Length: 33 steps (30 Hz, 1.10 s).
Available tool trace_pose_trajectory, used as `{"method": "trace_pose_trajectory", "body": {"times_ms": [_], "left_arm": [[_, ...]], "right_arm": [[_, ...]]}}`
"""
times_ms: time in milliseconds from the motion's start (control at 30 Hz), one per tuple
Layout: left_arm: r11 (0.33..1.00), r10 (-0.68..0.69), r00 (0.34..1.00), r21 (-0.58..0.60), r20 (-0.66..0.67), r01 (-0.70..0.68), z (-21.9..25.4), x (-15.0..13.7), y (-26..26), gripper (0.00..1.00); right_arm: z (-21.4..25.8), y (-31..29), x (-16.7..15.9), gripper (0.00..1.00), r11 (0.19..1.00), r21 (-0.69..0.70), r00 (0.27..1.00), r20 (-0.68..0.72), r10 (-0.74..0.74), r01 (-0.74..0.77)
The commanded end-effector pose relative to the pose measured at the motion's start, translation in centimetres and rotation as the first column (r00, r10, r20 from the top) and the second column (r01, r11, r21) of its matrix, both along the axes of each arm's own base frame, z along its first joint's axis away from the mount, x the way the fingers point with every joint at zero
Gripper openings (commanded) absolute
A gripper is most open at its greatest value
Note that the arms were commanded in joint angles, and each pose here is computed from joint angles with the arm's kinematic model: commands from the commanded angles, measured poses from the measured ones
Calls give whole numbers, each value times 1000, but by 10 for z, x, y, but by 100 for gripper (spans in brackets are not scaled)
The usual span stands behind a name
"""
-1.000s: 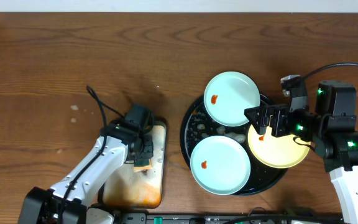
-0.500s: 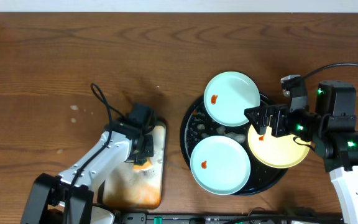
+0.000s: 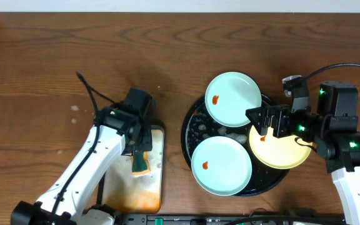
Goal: Clean dirty plates on tray and stack at the side
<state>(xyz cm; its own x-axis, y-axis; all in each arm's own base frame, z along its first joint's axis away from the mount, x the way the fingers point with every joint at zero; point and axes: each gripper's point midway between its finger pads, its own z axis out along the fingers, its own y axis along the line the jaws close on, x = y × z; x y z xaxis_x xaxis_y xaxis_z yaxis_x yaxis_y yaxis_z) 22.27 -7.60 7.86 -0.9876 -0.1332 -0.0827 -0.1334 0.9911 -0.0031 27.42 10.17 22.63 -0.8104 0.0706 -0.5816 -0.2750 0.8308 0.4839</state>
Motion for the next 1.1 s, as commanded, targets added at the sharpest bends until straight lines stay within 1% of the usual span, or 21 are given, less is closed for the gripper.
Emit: {"method": "trace_pose_trajectory", "body": {"times_ms": [0, 67, 200, 300, 333, 367, 400, 433, 533, 633, 733, 800, 833, 867, 900, 1067], "left_arm": [[995, 99, 993, 26, -58, -98, -17, -14, 6, 45], [992, 122, 989, 36, -79, -120, -31, -20, 8, 44], [991, 127, 985, 54, -117, -121, -58, -32, 12, 44], [992, 125, 981, 43, -145, -120, -72, -38, 11, 43], [992, 125, 980, 35, -155, -121, -76, -40, 9, 40], [992, 124, 979, 31, -160, -121, -79, -40, 8, 33], [992, 125, 978, 35, -166, -121, -81, -41, 8, 23], [992, 124, 979, 34, -163, -120, -81, -40, 8, 9], [995, 102, 983, 29, -149, -99, -79, -35, 7, 8], [997, 73, 985, 29, -155, -69, -65, -30, 6, 7], [998, 59, 987, 46, -150, -53, -47, -22, 7, 8], [998, 53, 988, 42, -144, -47, -37, -19, 6, 25], [998, 53, 989, 40, -141, -48, -35, -18, 5, 31], [998, 53, 989, 36, -140, -48, -35, -18, 5, 40], [998, 57, 988, 38, -142, -52, -35, -19, 5, 44], [994, 100, 982, 50, -159, -94, -41, -25, 7, 45]], "right_arm": [[7, 0, 1, 97, 1000, 11, 1000, 11, -1, 0], [7, 0, 2, 97, 1000, 11, 1000, 13, -1, 0], [7, 0, 2, 97, 1000, 11, 1000, 15, -1, 0], [8, 0, 2, 97, 1000, 11, 1000, 15, -1, 0], [8, 0, 2, 98, 1000, 11, 1000, 16, -1, 0], [8, 0, 2, 97, 1000, 11, 1000, 16, -1, 0], [8, 0, 2, 98, 1000, 11, 1000, 16, -1, 0], [8, 0, 2, 98, 1000, 11, 1000, 16, -1, 0], [8, 0, 2, 98, 1000, 11, 1000, 16, -1, 1], [8, 0, 2, 98, 1000, 11, 1000, 19, -1, 1], [8, 0, 3, 98, 1000, 11, 1000, 19, -1, 1], [8, 0, 3, 98, 1000, 9, 1000, 19, -2, 2], [7, -1, 3, 98, 1000, 3, 1000, 19, -7, 7], [7, -2, 4, 98, 1000, -3, 1000, 19, -13, 13], [6, -3, 4, 98, 1000, -8, 1000, 19, -17, 17], [6, -3, 4, 98, 1000, -9, 1000, 19, -17, 17]]}}
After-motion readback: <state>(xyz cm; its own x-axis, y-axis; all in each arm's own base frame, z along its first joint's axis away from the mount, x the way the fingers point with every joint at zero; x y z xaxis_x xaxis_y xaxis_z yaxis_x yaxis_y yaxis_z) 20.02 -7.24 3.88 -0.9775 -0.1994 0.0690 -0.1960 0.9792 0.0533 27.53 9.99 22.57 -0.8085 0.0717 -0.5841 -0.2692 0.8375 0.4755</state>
